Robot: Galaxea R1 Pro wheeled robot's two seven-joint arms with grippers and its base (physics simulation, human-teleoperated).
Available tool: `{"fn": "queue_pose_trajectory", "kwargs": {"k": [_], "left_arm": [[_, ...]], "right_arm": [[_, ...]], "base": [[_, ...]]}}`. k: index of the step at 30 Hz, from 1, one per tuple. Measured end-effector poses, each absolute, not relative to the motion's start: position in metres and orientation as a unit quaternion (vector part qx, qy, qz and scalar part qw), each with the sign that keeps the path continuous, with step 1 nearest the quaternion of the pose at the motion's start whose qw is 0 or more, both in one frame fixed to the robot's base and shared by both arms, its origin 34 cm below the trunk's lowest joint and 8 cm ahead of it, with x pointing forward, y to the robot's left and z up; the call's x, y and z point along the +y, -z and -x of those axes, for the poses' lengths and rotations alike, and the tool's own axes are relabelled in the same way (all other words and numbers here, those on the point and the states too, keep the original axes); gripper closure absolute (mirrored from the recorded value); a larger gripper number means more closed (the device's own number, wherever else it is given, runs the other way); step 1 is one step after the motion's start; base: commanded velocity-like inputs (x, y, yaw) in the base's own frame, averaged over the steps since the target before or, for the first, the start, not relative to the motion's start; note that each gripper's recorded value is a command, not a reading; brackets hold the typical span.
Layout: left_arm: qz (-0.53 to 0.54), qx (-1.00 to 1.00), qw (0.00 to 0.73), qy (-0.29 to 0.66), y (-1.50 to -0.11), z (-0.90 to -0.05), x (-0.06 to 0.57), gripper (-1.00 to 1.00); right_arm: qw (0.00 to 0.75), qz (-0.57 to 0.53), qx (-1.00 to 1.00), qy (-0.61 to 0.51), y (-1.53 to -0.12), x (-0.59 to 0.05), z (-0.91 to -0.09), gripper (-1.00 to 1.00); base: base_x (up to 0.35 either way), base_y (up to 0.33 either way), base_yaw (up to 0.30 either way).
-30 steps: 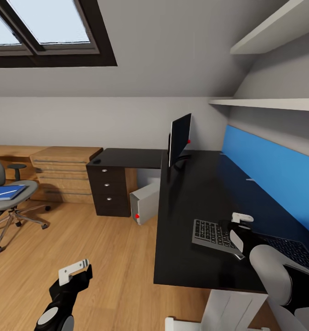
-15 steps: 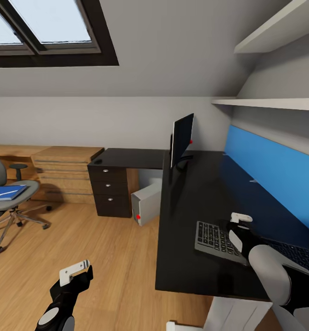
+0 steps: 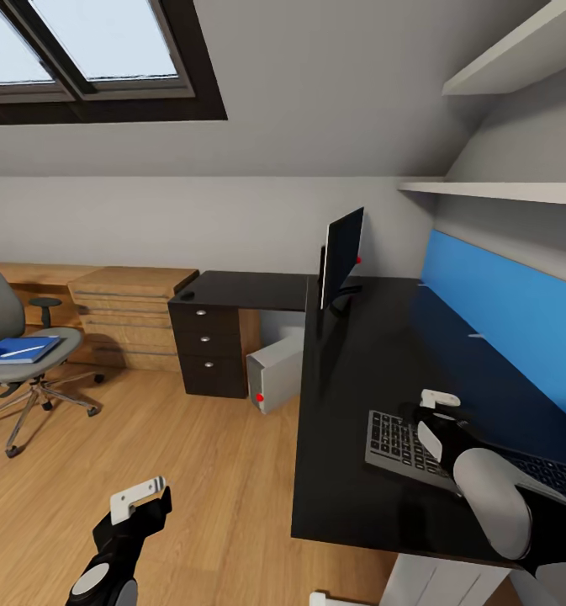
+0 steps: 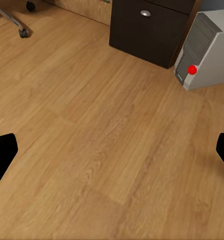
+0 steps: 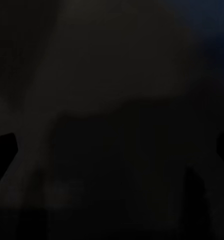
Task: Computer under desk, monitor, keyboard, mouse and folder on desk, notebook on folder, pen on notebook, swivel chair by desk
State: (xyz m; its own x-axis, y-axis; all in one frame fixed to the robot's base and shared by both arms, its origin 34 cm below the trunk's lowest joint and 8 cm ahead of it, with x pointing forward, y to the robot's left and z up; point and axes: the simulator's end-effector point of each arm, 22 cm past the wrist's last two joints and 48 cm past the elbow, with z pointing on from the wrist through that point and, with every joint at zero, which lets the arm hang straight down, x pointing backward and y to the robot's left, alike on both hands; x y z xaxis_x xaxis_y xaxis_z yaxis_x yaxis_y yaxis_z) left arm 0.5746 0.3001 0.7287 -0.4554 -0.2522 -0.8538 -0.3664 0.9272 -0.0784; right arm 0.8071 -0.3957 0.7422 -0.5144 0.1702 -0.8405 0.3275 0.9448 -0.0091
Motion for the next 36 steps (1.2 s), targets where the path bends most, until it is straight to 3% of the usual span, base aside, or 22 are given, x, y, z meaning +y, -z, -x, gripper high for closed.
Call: {"fn": "queue_pose_trajectory", "kwargs": {"k": [36], "left_arm": [[0.181, 0.85, 0.49, -0.059, -0.729, -0.575, 0.3, -1.0]], "right_arm": [[0.424, -0.129, 0.895, 0.059, -0.728, -0.352, -0.803, -1.0]], "base": [[-0.013, 0.0, 0.0]]}}
